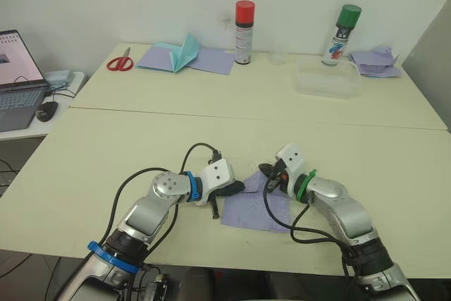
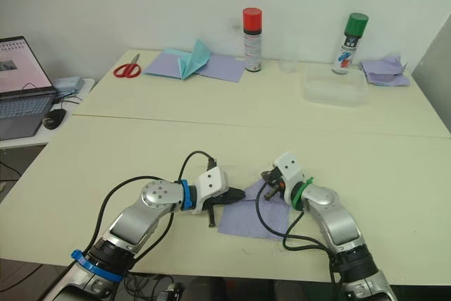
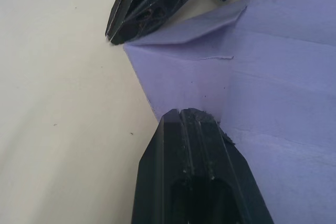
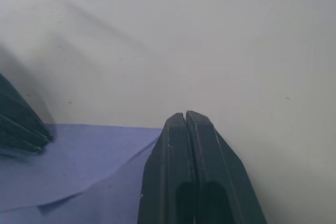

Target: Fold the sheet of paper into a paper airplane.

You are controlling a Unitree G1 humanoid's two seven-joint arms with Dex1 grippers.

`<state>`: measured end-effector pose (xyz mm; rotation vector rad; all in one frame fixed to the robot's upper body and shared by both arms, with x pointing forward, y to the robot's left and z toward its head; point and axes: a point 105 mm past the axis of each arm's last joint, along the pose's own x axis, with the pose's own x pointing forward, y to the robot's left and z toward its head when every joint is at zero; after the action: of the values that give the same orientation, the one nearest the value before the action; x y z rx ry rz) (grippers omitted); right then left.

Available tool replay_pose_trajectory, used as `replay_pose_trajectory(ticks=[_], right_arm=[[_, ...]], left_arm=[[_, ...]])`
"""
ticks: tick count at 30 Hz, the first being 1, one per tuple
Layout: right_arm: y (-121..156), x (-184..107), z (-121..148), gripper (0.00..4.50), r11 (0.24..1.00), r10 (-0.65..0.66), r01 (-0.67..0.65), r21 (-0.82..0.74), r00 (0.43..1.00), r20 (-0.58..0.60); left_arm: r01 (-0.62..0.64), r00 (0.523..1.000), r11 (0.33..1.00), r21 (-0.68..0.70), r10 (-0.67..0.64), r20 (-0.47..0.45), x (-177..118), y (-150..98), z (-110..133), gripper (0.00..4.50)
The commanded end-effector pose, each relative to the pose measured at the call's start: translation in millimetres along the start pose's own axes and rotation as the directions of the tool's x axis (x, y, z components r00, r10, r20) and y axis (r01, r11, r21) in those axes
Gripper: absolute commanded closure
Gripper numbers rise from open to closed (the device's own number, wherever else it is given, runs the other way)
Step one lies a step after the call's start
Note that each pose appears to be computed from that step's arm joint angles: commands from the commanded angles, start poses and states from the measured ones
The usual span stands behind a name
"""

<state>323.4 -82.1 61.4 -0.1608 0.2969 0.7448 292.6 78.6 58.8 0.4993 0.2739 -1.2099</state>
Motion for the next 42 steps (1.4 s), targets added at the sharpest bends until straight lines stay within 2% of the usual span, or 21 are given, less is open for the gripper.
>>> replay_pose_trajectory(ticks=[1,3,6,10,15,17,19,21,26,34,42], right_arm=[[-8,-8,1,4.5,1.0,-0.019,0.019,-0.007,1.0,0.003],[-3,-15,13,4.5,0.999,0.038,-0.037,-0.011,0.998,0.041],[-15,-38,16,4.5,0.997,0.068,-0.068,-0.032,0.998,0.001],[-26,-71,2,4.5,0.992,0.122,-0.126,-0.021,0.984,-0.127],[-24,-100,-20,4.5,0.98,0.191,-0.197,0.003,0.945,-0.265],[-21,-102,-19,4.1,0.975,0.221,-0.212,0.063,0.944,-0.246],[-19,-102,-17,3.51,0.972,0.227,-0.205,0.115,0.945,-0.235],[-10,-104,-15,2.84,0.932,0.283,-0.215,0.292,0.935,-0.213],[-4,-107,-13,2.84,0.813,0.321,-0.164,0.558,0.927,-0.194],[-1,-96,-24,2.84,0.714,0.289,-0.049,0.699,0.929,-0.23],[-3,-82,-9,2.84,0.623,0.284,-0.098,0.776,0.953,-0.107]], left_arm=[[-0.002,0.995,0.999,-0.053,-0.004,-0.099,-1,-3,-27,4.47],[0.001,0.996,0.999,-0.053,-0.006,-0.094,1,-2,-25,4.47],[0.009,0.996,0.999,-0.046,-0.013,-0.091,6,-2,-24,4.47],[0.026,0.996,0.999,-0.043,-0.03,-0.088,12,-5,-24,4.47],[0.034,0.996,0.998,-0.047,-0.038,-0.085,15,-9,-25,4.47],[0.034,0.996,0.998,-0.048,-0.038,-0.082,16,-10,-25,4.5],[0.034,0.996,0.998,-0.05,-0.038,-0.076,17,-10,-23,4.5],[0.038,0.997,0.998,-0.048,-0.041,-0.07,19,-11,-22,4.5],[0.039,0.999,0.997,-0.073,-0.042,-0.035,22,-11,-14,4.5],[0.054,0.998,0.996,-0.066,-0.056,-0.031,26,-13,-11,4.5],[0.063,0.997,0.996,-0.065,-0.065,-0.03,30,-16,-9,4.5]])
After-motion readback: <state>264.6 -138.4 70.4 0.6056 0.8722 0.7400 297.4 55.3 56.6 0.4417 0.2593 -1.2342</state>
